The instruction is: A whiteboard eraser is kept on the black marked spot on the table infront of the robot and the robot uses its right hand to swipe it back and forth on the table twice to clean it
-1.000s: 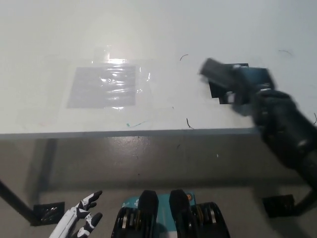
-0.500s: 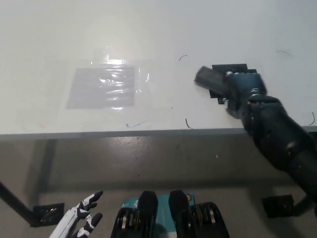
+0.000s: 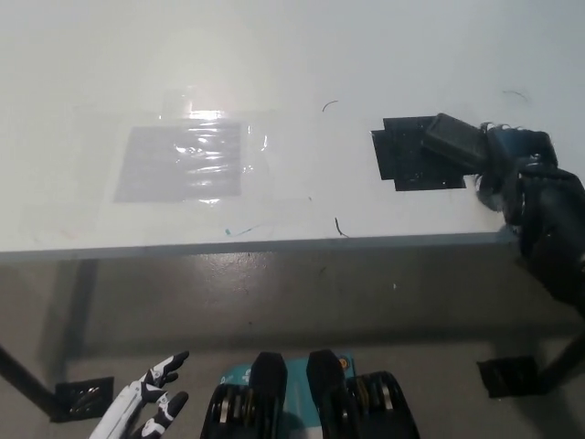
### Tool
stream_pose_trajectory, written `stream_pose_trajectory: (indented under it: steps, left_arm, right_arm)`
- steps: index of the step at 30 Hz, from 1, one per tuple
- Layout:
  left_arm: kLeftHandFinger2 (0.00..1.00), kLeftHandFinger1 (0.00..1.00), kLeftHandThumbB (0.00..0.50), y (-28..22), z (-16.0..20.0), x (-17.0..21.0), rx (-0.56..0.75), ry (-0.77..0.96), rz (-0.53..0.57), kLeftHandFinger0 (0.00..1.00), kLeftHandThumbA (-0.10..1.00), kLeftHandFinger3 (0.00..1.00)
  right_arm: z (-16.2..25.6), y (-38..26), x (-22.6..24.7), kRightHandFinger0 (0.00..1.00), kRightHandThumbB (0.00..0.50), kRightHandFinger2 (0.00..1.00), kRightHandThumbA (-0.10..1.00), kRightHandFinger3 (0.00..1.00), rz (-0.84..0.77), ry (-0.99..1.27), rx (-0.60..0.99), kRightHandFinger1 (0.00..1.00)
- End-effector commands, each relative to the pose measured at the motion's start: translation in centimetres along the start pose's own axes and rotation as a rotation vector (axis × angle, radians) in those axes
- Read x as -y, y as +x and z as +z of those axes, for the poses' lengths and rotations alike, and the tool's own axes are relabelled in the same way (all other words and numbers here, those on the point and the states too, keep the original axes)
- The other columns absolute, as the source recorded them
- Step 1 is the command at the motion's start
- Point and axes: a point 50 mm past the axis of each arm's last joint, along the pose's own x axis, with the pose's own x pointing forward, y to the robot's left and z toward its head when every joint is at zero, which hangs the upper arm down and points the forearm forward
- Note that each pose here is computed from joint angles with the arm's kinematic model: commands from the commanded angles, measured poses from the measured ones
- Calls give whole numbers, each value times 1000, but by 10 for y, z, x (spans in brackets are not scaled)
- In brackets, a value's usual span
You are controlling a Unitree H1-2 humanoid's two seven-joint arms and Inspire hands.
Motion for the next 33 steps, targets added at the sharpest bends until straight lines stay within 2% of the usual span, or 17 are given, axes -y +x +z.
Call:
stream_pose_trajectory:
  steps: [1, 6, 10, 15, 17, 20, 22, 24, 27, 28, 29, 30, 32, 33]
  left_arm:
    - [1000, 1000, 419, 3, 9, -9, 43, 19, -4, 1000, 829, 1000]
    - [1000, 1000, 420, 6, 10, -13, 51, 18, -6, 1000, 820, 1000]
    - [1000, 1000, 428, 8, 11, -15, 51, 30, -13, 1000, 828, 1000]
    - [1000, 1000, 424, 6, 10, -12, 39, 13, -14, 1000, 796, 1000]
    - [1000, 1000, 422, 6, 10, -10, 41, 13, -17, 1000, 792, 1000]
    - [1000, 1000, 422, 7, 11, -10, 45, 19, -21, 1000, 794, 1000]
    - [1000, 1000, 423, 7, 12, -9, 43, 17, -27, 1000, 791, 1000]
    - [1000, 1000, 421, 7, 13, -11, 45, 17, -30, 1000, 787, 1000]
    - [1000, 1000, 420, 10, 13, -12, 50, 18, -29, 1000, 788, 1000]
    - [1000, 1000, 425, 10, 13, -12, 48, 15, -28, 1000, 795, 1000]
    - [1000, 1000, 426, 10, 12, -12, 46, 13, -27, 1000, 797, 1000]
    - [1000, 1000, 425, 10, 11, -11, 44, 7, -22, 1000, 800, 1000]
    - [1000, 1000, 425, 9, 9, -10, 40, 2, -19, 1000, 803, 1000]
    - [1000, 1000, 425, 6, 8, -7, 36, -3, -17, 1000, 807, 1000]
  right_arm:
    - [39, -17, 49, 1000, 500, 1000, 905, 1000, 45, 200, 232, 1000]
    - [56, -41, 72, 1000, 500, 1000, 915, 1000, 48, 287, 377, 1000]
    - [64, -58, 90, 1000, 500, 1000, 980, 1000, 37, 305, 491, 1000]
    - [76, -83, 108, 1000, 500, 1000, 964, 1000, 7, 309, 609, 1000]
    - [75, -94, 115, 1000, 492, 1000, 978, 1000, -24, 364, 681, 1000]
    - [61, -122, 128, 1000, 480, 1000, 999, 1000, -81, 566, 787, 1000]
    - [41, -151, 129, 1000, 476, 1000, 1000, 1000, -218, 718, 887, 1000]
    - [20, -198, 121, 1000, 434, 1000, 1000, 1000, -364, 884, 1017, 1000]
    - [9, -268, 106, 1000, 423, 1000, 1000, 1000, -515, 1044, 1189, 1000]
    - [8, -297, 97, 1000, 464, 1000, 1000, 1000, -597, 1048, 1265, 1000]
    - [8, -318, 89, 1000, 482, 1000, 1000, 1000, -657, 1051, 1312, 1000]
    - [-1, -357, 63, 1000, 481, 1000, 1000, 1000, -690, 1027, 1428, 1000]
    - [-5, -369, 48, 1000, 495, 1000, 1000, 1000, -713, 1013, 1478, 1000]
    - [-6, -384, 23, 1000, 500, 1000, 1000, 1000, -829, 1003, 1487, 1000]
